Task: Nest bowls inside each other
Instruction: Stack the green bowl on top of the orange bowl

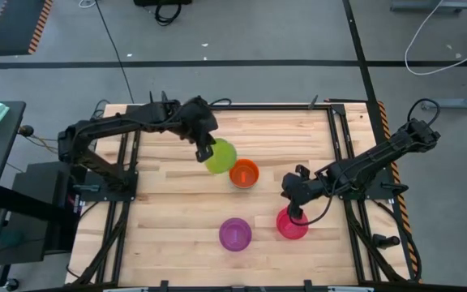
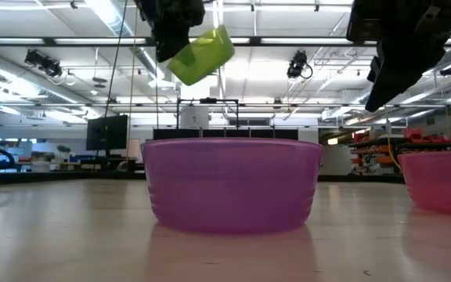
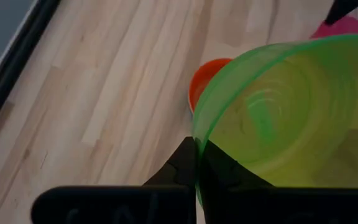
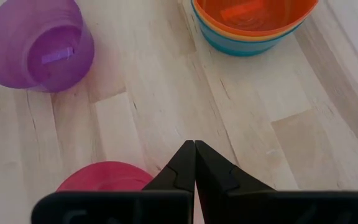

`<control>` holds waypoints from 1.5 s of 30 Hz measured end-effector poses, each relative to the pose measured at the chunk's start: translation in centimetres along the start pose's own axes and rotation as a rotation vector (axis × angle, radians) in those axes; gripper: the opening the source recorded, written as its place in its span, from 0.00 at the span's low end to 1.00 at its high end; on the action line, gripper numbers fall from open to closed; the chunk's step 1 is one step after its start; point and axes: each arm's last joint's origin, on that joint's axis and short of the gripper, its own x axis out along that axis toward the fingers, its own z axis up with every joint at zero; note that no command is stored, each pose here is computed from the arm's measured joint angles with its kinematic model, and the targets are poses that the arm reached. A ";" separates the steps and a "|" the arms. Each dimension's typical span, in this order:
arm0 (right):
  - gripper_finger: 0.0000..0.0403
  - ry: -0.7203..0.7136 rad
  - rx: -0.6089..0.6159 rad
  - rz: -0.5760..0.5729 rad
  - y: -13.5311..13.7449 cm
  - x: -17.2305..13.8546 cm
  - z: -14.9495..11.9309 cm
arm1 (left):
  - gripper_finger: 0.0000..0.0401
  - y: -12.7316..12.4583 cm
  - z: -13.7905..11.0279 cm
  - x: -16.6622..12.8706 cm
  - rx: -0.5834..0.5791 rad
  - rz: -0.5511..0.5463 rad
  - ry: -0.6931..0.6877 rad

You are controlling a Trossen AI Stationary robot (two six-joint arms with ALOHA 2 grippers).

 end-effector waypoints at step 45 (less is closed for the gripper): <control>0.03 0.075 0.009 -0.027 -0.8 0.2 -0.3 | 0.02 0.1 6.1 16.2 0.094 -0.136 0.469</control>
